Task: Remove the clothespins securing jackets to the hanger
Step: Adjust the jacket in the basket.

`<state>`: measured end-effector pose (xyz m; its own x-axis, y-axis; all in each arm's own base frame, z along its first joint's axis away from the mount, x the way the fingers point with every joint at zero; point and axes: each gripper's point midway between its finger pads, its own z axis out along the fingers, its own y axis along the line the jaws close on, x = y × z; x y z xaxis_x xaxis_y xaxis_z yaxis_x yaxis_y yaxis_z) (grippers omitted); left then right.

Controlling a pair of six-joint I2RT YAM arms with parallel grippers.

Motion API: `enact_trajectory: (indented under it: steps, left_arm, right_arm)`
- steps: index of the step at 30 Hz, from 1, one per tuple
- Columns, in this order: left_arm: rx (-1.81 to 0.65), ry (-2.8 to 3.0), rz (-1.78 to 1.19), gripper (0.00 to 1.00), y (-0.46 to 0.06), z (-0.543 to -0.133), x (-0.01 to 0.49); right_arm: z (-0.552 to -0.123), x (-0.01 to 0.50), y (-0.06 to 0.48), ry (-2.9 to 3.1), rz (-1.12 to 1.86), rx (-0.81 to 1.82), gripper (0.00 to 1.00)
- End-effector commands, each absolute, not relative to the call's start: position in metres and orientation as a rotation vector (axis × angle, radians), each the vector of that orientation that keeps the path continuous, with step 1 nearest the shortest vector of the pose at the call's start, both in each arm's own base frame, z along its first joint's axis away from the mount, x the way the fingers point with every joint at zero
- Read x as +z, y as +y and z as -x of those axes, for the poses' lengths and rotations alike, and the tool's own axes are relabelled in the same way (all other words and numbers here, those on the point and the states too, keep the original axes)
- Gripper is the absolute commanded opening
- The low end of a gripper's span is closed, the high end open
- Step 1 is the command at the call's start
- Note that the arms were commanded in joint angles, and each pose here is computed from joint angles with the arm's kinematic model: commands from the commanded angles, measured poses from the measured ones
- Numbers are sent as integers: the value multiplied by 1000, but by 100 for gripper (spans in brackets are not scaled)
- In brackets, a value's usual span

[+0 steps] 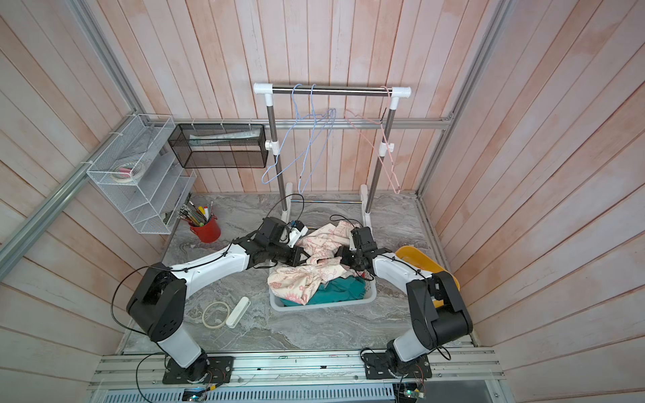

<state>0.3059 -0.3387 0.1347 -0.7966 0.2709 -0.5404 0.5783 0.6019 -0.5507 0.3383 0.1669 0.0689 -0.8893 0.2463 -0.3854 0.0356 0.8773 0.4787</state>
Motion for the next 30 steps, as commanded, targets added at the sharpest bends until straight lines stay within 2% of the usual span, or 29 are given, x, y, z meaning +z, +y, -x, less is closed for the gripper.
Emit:
enact_trajectory:
  steps: [1, 9, 16, 20, 24, 30]
  left_arm:
    - [-910, 2604, -624, 0, -321, -291, 79]
    - [-656, 2738, -573, 0, -298, -295, 10]
    - [-615, 2757, -561, 0, -289, -290, -5]
    - [-637, 2733, -543, 0, -289, -291, 2]
    - [-650, 2725, -545, 0, -291, -290, 3]
    - [-651, 2729, -534, 0, -292, -291, 1]
  right_arm:
    - [-304, 45, 140, 2738, -328, 514, 62]
    - [-328, 144, 151, 2538, -231, 386, 69]
    - [-356, 213, 176, 2424, -108, 349, 70]
    - [-381, 210, 196, 2378, -17, 386, 70]
    - [-401, 186, 219, 2386, 74, 421, 64]
    - [-380, 123, 219, 2558, 116, 339, 61]
